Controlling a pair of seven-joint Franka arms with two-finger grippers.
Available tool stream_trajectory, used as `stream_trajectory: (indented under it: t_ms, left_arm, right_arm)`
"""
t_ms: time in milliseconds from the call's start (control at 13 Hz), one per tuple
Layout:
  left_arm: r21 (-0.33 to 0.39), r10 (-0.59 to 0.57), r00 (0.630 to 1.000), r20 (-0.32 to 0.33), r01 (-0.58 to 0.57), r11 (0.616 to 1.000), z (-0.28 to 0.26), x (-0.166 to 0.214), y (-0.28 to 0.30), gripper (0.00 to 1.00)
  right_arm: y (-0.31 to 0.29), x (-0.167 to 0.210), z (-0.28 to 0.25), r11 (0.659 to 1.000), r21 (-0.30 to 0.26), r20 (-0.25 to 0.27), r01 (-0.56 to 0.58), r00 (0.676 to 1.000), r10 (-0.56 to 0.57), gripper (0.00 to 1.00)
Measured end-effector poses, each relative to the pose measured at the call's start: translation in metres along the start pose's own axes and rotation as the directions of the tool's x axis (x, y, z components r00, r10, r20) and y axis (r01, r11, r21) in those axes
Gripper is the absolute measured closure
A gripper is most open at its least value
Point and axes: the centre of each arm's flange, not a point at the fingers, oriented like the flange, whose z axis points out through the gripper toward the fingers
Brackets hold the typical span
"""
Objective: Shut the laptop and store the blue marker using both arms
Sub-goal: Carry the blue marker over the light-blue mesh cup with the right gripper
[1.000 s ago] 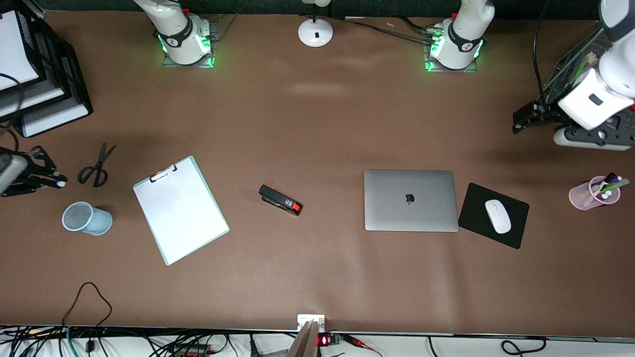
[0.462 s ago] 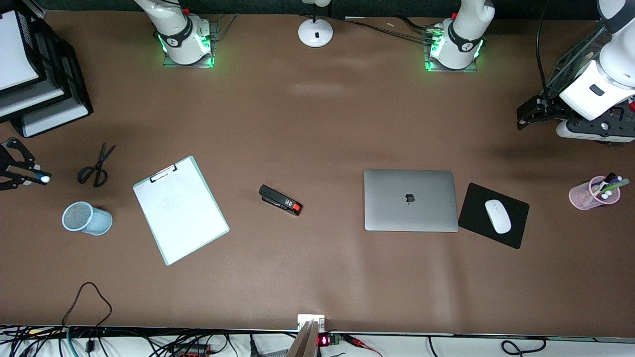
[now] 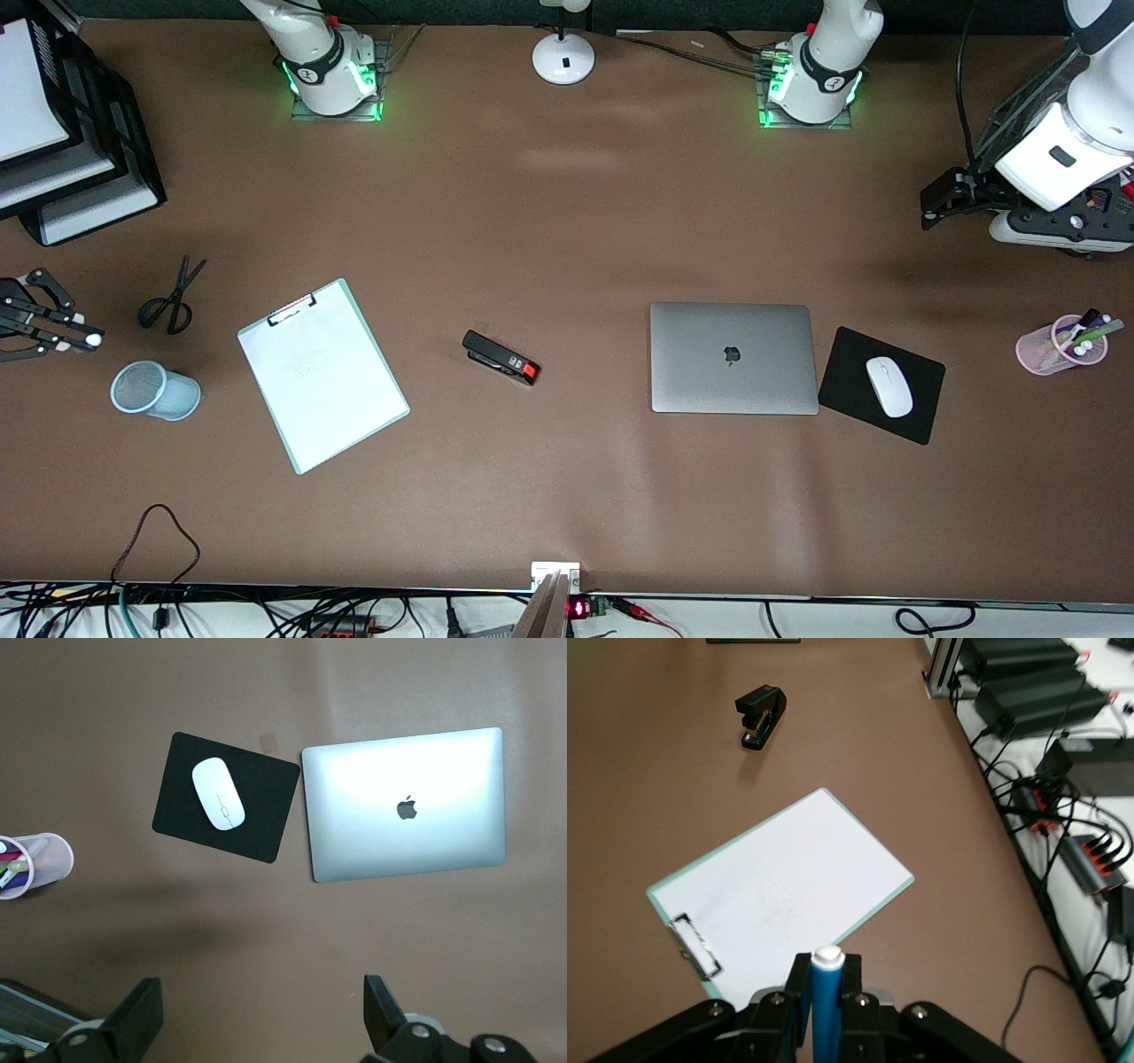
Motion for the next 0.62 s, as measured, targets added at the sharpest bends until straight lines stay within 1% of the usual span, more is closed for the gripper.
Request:
stream_trajectory:
  t_ms: [154,308,538,615]
  left_arm:
    - [0.0,0.003,1.0,0.001,-0.003,1.0,-0.002,0.0,0.002,0.0]
    - [0.0,0.005,1.0,0.009,-0.005,1.0,-0.002,-0.001,0.003,0.0]
    - [0.0,0.007,1.0,0.011,-0.007,1.0,-0.003,-0.002,0.004,0.0]
    - [0.0,0.007,1.0,0.012,-0.007,1.0,-0.003,-0.002,0.004,0.0]
  right_arm:
    - [0.002,-0.026,0.007,0.999,-0.038,-0.053,0.033,0.998,-0.035,0.83]
    - [0.009,-0.046,0.016,0.997,-0.064,-0.091,0.036,0.995,-0.042,0.83]
    - [0.015,-0.066,0.037,0.996,-0.085,-0.15,0.033,0.988,-0.045,0.83]
    - [0.015,-0.069,0.042,0.996,-0.083,-0.16,0.029,0.986,-0.042,0.83]
